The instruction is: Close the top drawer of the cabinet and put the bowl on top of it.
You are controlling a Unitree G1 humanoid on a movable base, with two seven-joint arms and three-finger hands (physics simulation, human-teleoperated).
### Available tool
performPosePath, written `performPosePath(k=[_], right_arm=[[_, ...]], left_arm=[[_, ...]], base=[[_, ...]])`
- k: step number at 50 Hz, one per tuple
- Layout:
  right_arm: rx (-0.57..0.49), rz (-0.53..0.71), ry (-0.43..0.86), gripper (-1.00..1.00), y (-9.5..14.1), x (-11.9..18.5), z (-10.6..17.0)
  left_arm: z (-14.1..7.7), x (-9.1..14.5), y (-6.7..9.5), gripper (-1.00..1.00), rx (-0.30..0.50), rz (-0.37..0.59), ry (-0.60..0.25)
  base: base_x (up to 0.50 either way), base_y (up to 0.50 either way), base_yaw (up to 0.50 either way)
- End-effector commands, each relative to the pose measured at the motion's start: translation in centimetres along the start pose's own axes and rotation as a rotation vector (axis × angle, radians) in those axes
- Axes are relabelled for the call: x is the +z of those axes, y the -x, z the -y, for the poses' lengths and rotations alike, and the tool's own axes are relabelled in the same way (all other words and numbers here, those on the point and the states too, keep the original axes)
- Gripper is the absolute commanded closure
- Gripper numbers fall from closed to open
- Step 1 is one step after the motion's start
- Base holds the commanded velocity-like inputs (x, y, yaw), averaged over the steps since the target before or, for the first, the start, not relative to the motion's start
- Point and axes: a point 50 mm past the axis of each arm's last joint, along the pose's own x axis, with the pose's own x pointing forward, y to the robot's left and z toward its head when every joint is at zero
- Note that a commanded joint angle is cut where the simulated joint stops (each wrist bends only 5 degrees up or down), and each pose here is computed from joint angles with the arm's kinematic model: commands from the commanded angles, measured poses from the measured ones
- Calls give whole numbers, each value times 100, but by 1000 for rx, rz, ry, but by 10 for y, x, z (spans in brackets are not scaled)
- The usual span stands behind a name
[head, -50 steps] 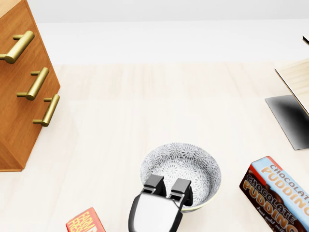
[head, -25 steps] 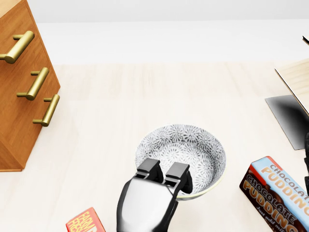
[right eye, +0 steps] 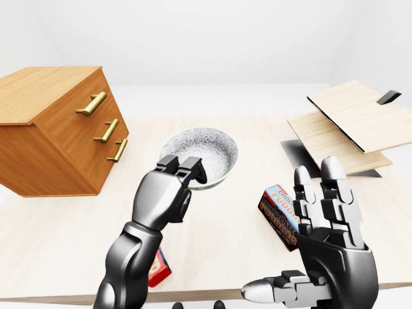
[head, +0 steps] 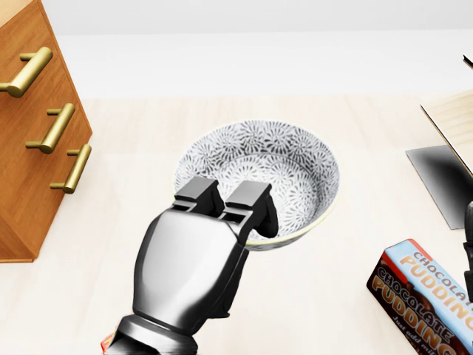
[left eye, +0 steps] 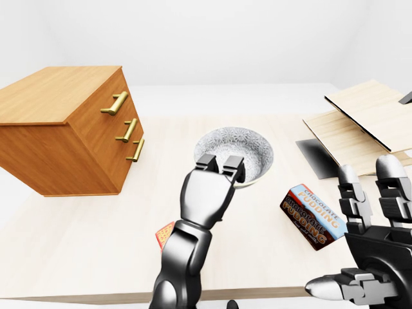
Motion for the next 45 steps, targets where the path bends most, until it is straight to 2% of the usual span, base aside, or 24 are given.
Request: performPosePath(k=[1, 10, 14, 16, 22, 29, 35, 41, 45], right_arm=[[0, 1, 2, -100, 0, 0, 0], [3, -3, 1, -100, 1, 0, 0], [3, -2, 1, -100, 1, 0, 0], [3, -2, 0, -100, 1, 0, -1], [3, -10, -2, -100, 0, -2, -1], [4, -16, -7, -100, -1, -4, -1], [5, -16, -8, -100, 0, -3, -1], [11, -23, -10, -100, 0, -4, -3], [13, -29, -13, -100, 0, -5, -3]], left_arm=[[-54, -2, -11, 100, 104, -28, -46], [-80, -2, -13, 100, 123, -70, -95], [-85, -2, -13, 100, 129, -77, -101], [-97, -4, -14, 100, 152, -93, -123], [-111, -8, -20, 100, 201, -92, -143], [-139, -10, -31, 100, 312, -105, -248], [-152, -9, -31, 100, 371, -117, -306], [-178, -10, -32, 100, 476, -144, -380], [-187, -14, -37, 100, 484, -147, -425]], base=[[0, 0, 0], [0, 0, 0], [0, 0, 0], [0, 0, 0], [0, 0, 0], [0, 0, 0], [0, 0, 0], [0, 0, 0], [0, 0, 0]])
